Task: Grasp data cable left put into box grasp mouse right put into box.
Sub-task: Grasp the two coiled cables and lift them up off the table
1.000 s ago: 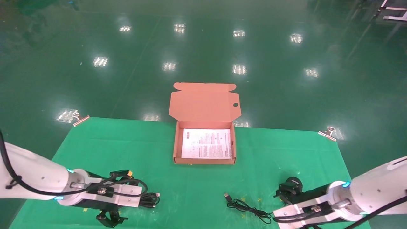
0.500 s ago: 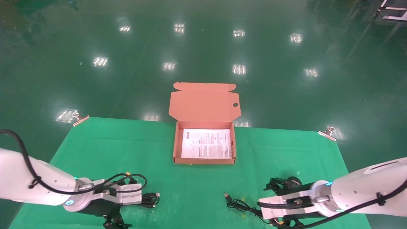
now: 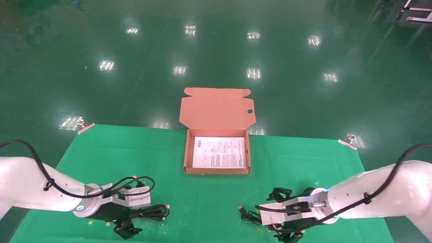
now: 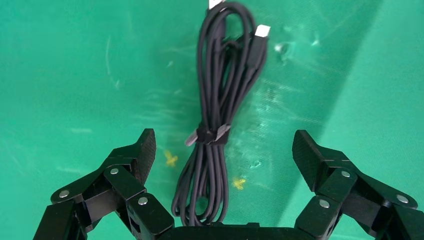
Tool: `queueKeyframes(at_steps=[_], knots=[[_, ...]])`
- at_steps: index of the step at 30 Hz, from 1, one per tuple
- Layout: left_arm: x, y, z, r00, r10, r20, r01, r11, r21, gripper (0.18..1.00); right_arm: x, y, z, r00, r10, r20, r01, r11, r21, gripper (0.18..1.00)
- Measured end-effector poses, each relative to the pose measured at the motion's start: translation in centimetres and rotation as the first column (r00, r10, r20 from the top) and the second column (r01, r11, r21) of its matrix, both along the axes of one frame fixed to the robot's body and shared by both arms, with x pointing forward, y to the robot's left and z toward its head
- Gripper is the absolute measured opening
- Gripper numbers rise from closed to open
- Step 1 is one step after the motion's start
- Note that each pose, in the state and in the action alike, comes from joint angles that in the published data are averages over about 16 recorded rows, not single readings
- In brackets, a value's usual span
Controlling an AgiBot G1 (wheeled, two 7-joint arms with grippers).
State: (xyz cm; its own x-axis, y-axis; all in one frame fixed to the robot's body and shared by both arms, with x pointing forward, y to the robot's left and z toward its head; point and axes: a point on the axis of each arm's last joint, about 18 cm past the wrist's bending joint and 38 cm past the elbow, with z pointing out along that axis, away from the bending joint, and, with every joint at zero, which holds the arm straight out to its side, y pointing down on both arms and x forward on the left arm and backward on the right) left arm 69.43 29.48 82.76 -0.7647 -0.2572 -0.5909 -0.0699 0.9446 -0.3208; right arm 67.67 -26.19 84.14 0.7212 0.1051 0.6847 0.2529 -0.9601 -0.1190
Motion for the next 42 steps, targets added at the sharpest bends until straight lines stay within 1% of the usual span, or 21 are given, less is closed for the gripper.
queueKeyframes(at_steps=[15,22,26,31,33,37,42], knots=[[1.1,0.5,0.0,1.0,0.008,0.011,-0.008,1.0,-0.001,1.001,1.7,0.3,-1.7,0.999,-0.024,-0.04,0.024,1.0,-0.01,1.0],[1.2,0.6,0.0,1.0,0.006,0.013,-0.006,1.0,-0.004,0.993,2.0,0.2,-1.9,0.999,-0.031,-0.042,0.031,0.999,-0.01,0.987],[1.2,0.6,0.0,1.0,0.006,0.013,-0.006,1.0,-0.005,0.972,2.0,0.2,-1.9,0.999,-0.033,-0.042,0.032,0.999,-0.01,0.968],[1.2,0.5,0.1,1.0,0.005,0.013,-0.005,1.0,-0.005,0.923,1.9,0.2,-1.9,0.999,-0.03,-0.042,0.03,0.999,-0.01,0.913],[1.2,0.5,0.1,1.0,0.005,0.013,-0.005,1.0,-0.005,0.903,1.9,0.2,-1.9,0.999,-0.03,-0.042,0.029,1.0,-0.01,0.878],[1.2,0.5,0.1,1.0,0.004,0.013,-0.004,1.0,-0.004,0.832,1.9,0.2,-1.9,0.999,-0.029,-0.042,0.028,1.0,-0.011,0.809],[1.2,0.5,0.1,1.0,0.004,0.013,-0.004,1.0,-0.003,0.72,1.9,0.2,-1.8,0.999,-0.028,-0.042,0.027,1.0,-0.011,0.687]])
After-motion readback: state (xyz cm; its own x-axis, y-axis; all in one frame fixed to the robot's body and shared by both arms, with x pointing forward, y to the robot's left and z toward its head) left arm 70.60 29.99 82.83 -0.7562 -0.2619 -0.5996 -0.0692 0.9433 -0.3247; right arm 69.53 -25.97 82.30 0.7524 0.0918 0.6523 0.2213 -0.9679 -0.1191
